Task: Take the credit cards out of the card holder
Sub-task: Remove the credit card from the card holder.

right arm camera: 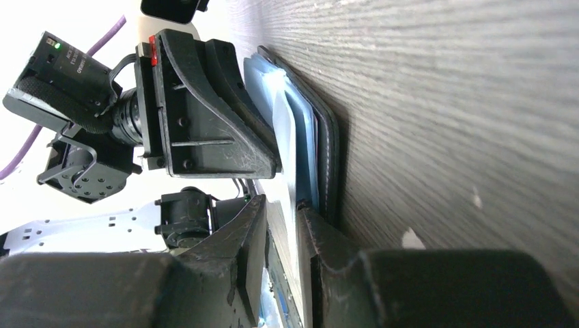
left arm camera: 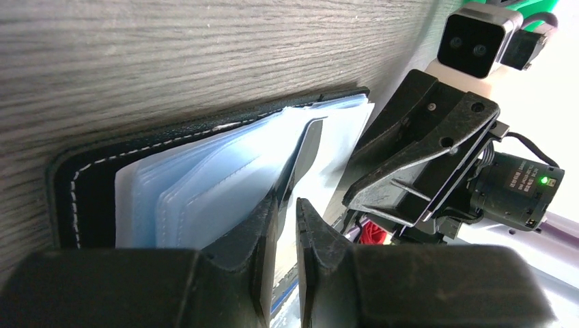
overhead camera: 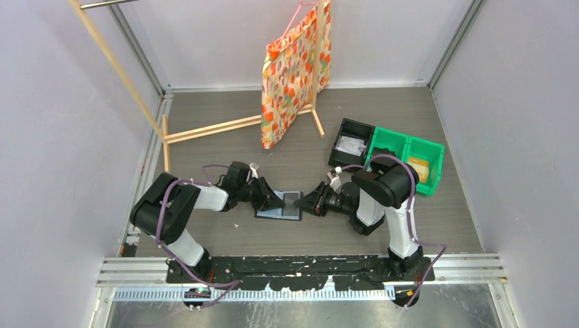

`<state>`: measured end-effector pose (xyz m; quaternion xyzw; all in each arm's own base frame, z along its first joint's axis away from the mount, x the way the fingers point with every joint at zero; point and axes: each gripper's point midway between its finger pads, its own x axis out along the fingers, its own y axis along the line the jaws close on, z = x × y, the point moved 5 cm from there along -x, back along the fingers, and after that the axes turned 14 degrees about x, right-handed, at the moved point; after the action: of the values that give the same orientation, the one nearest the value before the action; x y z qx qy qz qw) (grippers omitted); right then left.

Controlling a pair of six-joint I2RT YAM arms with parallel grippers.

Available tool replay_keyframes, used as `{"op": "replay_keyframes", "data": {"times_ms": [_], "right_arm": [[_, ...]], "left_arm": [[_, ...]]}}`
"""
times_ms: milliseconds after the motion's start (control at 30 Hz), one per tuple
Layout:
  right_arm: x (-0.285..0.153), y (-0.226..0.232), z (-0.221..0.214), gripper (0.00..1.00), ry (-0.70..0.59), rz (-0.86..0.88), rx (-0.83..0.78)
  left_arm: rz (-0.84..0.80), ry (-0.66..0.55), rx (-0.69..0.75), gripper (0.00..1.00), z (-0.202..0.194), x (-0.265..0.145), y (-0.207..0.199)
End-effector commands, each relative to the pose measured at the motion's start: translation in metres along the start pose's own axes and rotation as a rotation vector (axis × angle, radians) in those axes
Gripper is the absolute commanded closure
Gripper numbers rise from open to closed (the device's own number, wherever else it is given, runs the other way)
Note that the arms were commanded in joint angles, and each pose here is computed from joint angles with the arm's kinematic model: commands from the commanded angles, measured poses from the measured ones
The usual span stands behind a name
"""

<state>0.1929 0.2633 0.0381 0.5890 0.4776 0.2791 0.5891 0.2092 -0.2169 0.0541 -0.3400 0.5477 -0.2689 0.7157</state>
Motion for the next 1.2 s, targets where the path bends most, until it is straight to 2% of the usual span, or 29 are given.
{"op": "replay_keyframes", "data": {"times_ms": [0,167,333,533,700,967,1167], "right_arm": [[-0.020,-0.037,0.003,0.71,-0.083,-0.152,0.021],[-0.020,-0.038,0.006,0.72,-0.114,-0.155,0.033],[-0.017,-0.034,0.009,0.83,-0.121,-0.144,0.031],[-0.013,-0.038,0.008,0.88,-0.103,-0.151,0.041],[-0.013,-0.042,0.008,0.99,-0.102,-0.165,0.050],[-0.012,-0.050,0.008,0.99,-0.100,-0.186,0.067],[-0.021,-0.050,0.010,0.99,-0.149,-0.197,0.061]], "left_arm": [[0.010,-0.031,-0.008,0.82,0.000,-0.004,0.005],[-0.028,-0.027,-0.013,0.82,0.002,-0.007,-0.004],[-0.034,-0.029,-0.015,0.82,0.001,-0.008,-0.005],[-0.051,-0.032,-0.033,0.82,0.000,-0.005,-0.003],[-0.080,-0.056,-0.048,0.82,0.001,-0.004,-0.004],[-0.052,-0.084,-0.029,0.78,0.002,-0.009,-0.003],[-0.049,-0.095,0.014,0.76,0.003,-0.011,-0.004]]}}
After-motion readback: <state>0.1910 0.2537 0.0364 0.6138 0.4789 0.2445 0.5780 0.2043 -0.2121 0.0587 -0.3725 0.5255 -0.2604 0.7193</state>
